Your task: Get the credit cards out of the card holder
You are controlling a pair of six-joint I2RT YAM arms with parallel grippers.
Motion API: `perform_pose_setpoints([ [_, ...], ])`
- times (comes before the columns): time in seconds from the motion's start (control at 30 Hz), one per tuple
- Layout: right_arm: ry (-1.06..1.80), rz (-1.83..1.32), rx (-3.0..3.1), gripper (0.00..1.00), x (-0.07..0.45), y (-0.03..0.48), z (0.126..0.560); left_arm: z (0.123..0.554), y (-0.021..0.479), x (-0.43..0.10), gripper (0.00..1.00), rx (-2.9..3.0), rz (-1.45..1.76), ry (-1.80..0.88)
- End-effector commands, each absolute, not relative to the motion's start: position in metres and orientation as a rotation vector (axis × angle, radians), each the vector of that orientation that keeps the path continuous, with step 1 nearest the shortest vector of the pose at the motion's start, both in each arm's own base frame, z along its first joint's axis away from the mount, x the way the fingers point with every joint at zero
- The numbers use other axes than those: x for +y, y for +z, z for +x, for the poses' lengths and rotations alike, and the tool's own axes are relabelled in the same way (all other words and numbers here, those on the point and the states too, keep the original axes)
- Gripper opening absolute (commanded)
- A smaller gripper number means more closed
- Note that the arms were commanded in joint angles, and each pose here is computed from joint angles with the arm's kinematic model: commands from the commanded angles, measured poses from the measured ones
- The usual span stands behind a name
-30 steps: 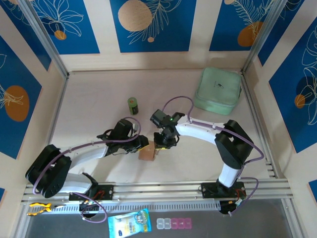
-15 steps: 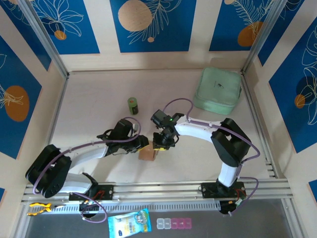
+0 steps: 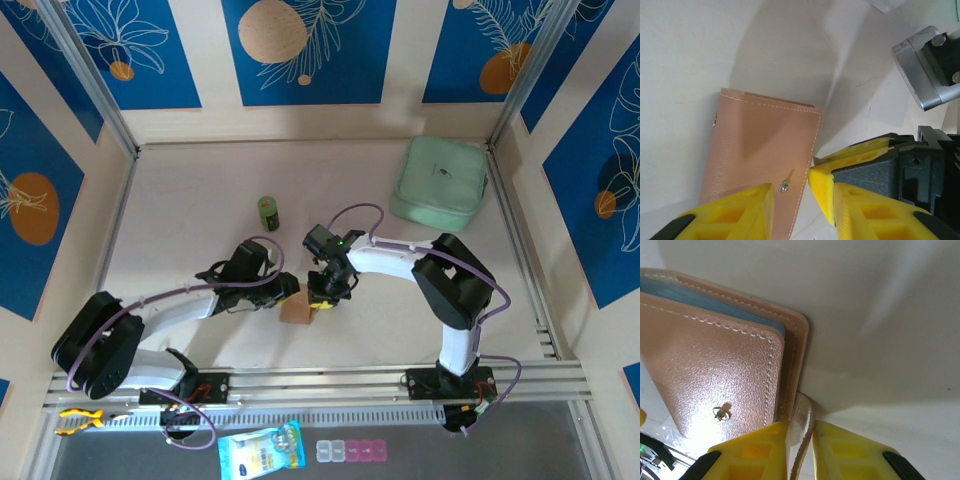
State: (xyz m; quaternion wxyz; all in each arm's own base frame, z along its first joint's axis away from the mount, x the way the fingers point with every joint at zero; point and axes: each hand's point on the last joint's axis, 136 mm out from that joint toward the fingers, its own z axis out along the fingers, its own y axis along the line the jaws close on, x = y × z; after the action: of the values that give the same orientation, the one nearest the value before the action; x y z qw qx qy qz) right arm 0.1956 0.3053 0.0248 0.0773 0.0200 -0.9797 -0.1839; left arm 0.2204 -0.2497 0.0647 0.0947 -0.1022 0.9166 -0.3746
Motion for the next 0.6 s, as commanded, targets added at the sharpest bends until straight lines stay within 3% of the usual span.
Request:
perform_pose_setpoints([
  [0.0,-0.573,0.051,-2.905,0.18,0.308,0.025,0.194,0.231,0.075,-0.249,0.37,2.68,-0.318,-1.095],
  [0.23,-0.566,0.042,-2.935,0.1,0.302,0.029,0.196,0.237,0.082,-0.249,0.41,2.664,-0.277,-1.08],
  [0.57,-0.571,0.1,-2.995,0.07,0.272,0.045,0.2,0.268,0.111,-0.219,0.44,2.621,-0.198,-0.915],
])
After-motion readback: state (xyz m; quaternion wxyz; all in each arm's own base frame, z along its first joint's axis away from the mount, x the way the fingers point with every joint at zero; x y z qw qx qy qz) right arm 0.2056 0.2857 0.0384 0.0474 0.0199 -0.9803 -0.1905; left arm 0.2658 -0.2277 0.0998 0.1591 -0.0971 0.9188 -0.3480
